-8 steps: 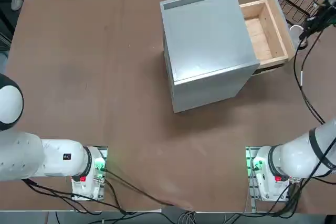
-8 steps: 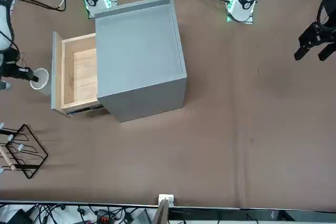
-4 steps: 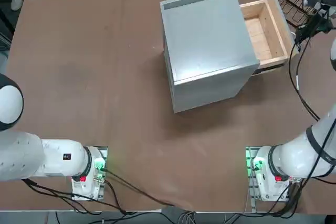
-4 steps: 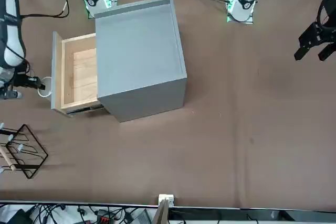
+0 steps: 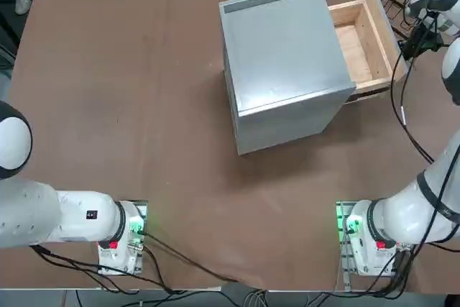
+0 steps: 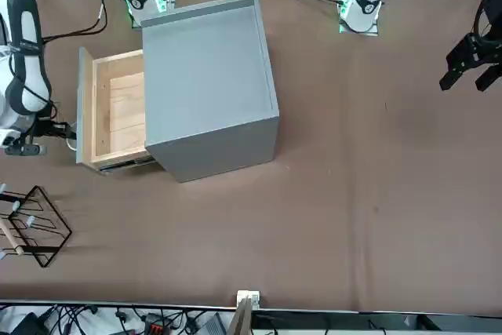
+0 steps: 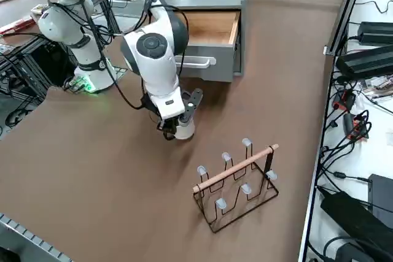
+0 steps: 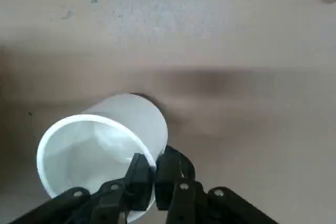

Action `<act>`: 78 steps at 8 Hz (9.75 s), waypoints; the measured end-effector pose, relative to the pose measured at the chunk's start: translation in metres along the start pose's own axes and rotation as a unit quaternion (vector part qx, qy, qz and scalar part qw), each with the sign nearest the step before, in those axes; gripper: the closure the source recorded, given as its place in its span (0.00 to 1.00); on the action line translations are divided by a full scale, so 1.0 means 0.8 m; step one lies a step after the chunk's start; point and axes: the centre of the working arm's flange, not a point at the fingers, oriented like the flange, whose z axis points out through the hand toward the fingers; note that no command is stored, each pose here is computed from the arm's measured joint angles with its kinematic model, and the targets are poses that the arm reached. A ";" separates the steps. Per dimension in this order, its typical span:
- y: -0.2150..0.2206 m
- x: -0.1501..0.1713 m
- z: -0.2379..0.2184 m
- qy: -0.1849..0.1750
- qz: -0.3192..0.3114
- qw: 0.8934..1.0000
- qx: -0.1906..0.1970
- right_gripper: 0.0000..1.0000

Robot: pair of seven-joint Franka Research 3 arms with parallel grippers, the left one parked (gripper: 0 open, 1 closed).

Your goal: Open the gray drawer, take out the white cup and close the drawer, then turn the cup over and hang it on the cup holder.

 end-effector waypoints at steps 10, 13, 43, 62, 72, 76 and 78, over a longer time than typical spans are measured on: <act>-0.047 0.012 -0.195 0.024 -0.006 0.998 0.065 0.44; -0.123 0.026 -0.214 0.020 0.026 0.997 0.066 0.64; -0.311 0.032 -0.268 -0.035 0.056 0.995 0.080 0.82; 0.139 -0.089 -0.084 0.119 -0.429 0.888 0.112 0.32; 0.201 -0.127 0.079 0.343 -0.452 0.800 0.195 0.10; 0.197 -0.129 0.091 0.395 -0.466 0.765 0.205 0.01; 0.196 -0.134 0.124 0.432 -0.465 0.743 0.212 0.01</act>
